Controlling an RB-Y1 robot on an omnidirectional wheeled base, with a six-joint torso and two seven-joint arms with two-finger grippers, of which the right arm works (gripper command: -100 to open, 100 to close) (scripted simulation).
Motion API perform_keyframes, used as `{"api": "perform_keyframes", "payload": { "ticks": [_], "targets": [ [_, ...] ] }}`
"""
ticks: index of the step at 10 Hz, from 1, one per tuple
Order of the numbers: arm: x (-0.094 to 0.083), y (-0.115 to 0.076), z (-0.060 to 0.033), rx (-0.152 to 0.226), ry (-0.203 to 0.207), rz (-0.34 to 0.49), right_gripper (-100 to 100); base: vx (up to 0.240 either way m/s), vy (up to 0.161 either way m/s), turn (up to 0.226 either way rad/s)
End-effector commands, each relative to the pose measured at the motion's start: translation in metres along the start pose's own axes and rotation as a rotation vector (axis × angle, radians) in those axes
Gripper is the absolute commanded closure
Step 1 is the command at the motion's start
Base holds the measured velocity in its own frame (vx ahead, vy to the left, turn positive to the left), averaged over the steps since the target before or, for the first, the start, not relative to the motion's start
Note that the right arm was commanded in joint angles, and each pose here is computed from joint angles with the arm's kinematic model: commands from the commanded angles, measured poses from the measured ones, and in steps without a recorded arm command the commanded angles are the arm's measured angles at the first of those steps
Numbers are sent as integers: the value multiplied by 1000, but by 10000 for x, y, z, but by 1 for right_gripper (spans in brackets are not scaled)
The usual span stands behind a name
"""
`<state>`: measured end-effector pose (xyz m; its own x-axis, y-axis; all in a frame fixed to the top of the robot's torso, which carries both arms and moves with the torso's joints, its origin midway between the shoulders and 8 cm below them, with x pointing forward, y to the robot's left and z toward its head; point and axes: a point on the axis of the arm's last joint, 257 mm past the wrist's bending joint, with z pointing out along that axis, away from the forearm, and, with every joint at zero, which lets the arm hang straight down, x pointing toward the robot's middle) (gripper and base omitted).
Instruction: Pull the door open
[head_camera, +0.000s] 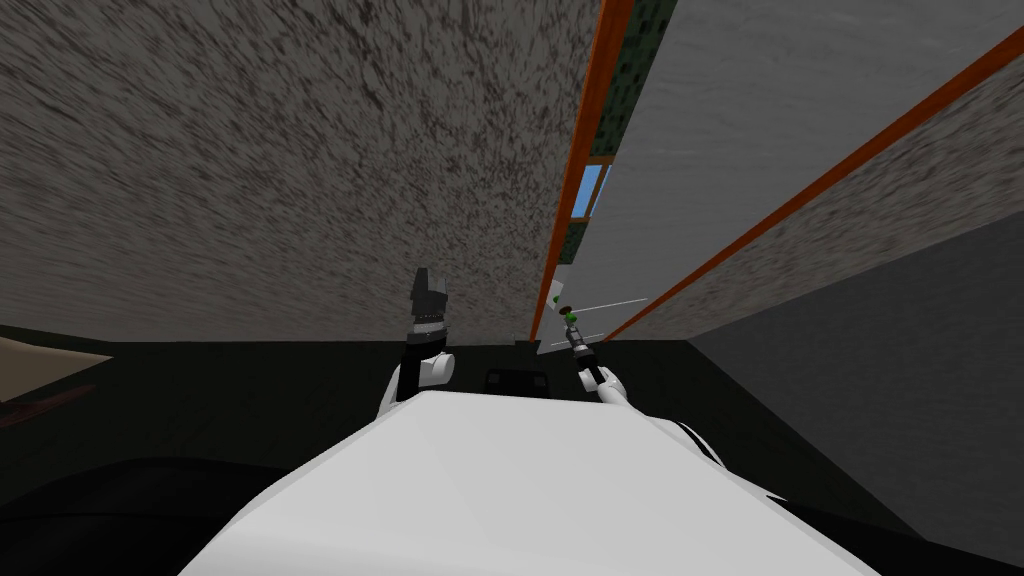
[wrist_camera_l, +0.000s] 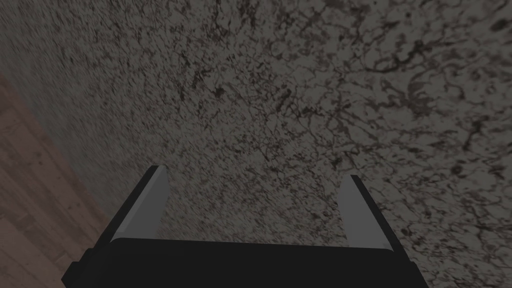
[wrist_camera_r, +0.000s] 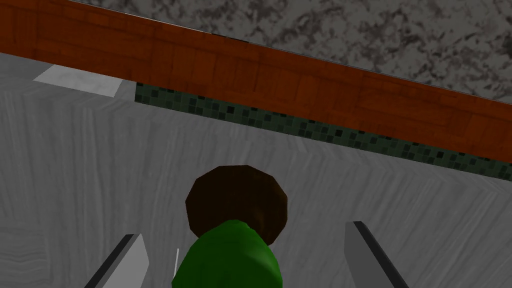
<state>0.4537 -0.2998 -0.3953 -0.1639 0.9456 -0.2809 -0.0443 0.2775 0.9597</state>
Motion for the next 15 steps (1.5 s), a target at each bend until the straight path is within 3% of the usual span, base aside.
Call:
{"api": "perform_keyframes", "payload": {
  "ticks": [1,15],
  "targets": [
    [32,8,8,0,4,-51,-100,-48,-30,-12],
    [225,56,31,-11,28,-390,-100,-33,-21,-7]
  ]
}}
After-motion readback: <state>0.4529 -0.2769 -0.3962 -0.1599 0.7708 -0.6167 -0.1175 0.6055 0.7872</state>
